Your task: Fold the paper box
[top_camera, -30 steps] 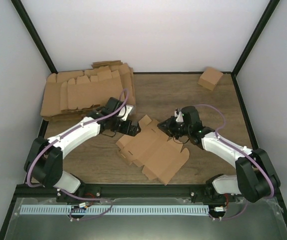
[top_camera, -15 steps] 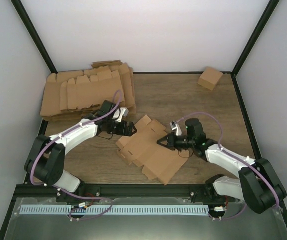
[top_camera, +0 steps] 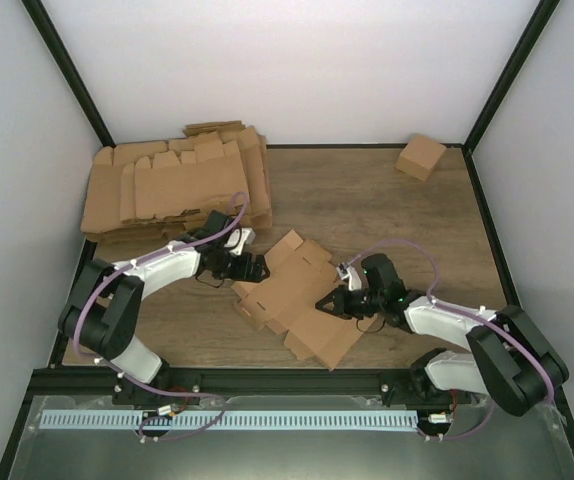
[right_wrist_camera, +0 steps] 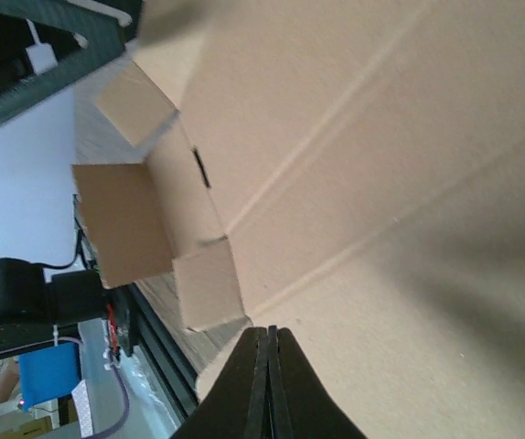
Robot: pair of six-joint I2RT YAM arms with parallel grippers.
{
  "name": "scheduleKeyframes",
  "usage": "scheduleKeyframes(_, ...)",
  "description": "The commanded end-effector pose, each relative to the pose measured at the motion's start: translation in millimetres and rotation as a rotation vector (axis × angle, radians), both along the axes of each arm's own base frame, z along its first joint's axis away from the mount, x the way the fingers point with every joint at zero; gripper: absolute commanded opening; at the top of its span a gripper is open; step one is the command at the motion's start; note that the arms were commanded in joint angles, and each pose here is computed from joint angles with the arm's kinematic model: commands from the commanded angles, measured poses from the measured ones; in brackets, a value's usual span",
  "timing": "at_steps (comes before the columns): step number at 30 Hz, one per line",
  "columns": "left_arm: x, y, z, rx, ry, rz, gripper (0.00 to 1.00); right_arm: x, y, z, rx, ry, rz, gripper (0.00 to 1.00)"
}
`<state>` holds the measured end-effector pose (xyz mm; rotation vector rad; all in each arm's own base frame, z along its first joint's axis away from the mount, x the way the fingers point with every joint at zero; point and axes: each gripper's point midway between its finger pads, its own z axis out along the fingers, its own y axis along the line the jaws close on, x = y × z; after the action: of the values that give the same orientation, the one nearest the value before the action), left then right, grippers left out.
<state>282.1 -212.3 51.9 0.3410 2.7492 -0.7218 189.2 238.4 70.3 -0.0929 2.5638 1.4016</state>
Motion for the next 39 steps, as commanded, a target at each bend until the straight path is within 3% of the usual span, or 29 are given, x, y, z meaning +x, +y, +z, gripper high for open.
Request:
scheduleKeyframes(1, 1, -2, -10, -0.009, 0.004, -0.032, 1.00, -9, -1, -19, -0.062, 0.011, 0.013, 0.01)
scheduleKeyframes(6, -1, -9, -21, -0.022, 0.044, -0.065, 1.00, -14, 0, -31, -0.095, 0.041, 0.021, 0.01)
scheduleKeyframes(12, -3, -17, -24, -0.055, 0.071, -0.090, 0.92, -13, -8, -52, -0.181, 0.072, -0.009, 0.01)
scheduleKeyframes(21, -3, -24, -18, -0.068, 0.064, -0.118, 0.64, -17, -7, -68, -0.229, 0.106, 0.003, 0.01)
scheduleKeyframes(25, -1, -28, -4, -0.054, 0.015, -0.136, 0.46, -16, -6, -67, -0.231, 0.101, 0.005, 0.01)
scheduleKeyframes(30, 4, -28, 14, 0.100, -0.093, -0.159, 0.18, -14, -5, -65, -0.227, 0.097, 0.007, 0.01)
scheduleKeyframes(33, 7, -29, 32, 0.188, -0.178, -0.169, 0.06, -11, -2, -59, -0.217, 0.086, 0.008, 0.01)
scheduleKeyframes(39, 6, -32, 71, 0.372, -0.381, -0.189, 0.04, 9, 7, -26, -0.189, 0.011, -0.022, 0.01)
